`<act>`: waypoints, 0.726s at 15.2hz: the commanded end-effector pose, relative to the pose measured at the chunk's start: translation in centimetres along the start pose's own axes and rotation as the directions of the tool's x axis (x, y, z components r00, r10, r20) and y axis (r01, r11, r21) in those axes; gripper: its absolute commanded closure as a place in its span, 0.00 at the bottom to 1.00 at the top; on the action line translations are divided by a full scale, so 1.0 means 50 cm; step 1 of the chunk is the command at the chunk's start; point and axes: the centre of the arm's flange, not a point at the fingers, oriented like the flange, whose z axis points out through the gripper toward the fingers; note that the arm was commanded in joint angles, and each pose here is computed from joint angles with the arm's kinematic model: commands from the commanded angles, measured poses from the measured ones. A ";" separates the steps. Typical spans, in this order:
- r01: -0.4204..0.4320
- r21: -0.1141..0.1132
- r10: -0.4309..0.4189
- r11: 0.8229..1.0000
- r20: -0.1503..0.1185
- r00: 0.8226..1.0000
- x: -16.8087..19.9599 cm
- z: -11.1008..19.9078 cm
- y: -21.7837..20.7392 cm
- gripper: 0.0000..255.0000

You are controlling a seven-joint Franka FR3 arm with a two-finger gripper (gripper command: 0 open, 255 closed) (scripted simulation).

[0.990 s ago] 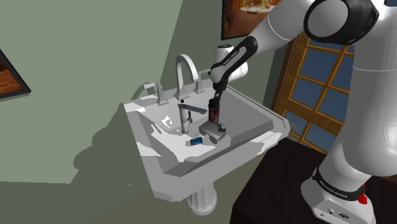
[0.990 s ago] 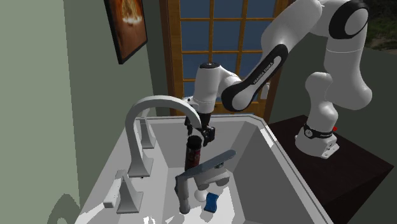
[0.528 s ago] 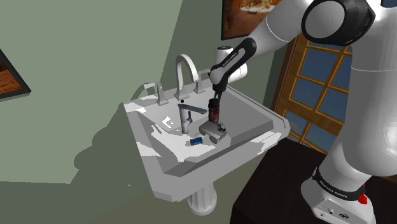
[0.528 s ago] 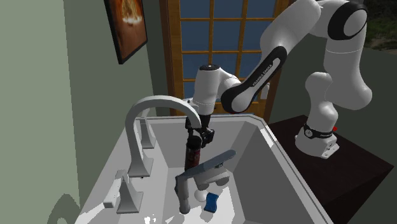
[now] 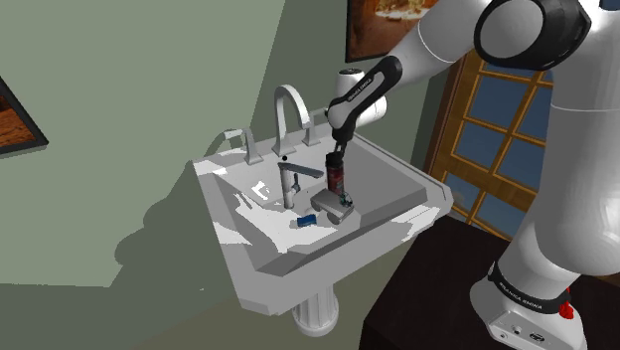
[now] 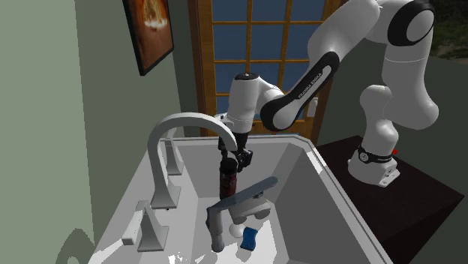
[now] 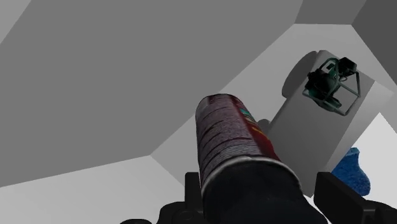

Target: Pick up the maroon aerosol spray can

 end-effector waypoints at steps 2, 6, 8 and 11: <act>0.000 0.000 0.000 1.000 0.000 1.000 0.001 -0.031 0.002 1.00; 0.000 0.000 0.000 1.000 0.000 1.000 0.005 -0.073 0.006 1.00; 0.000 0.000 0.000 1.000 0.000 1.000 0.007 -0.094 0.008 1.00; 0.000 0.000 0.000 1.000 0.000 1.000 0.010 -0.125 0.011 1.00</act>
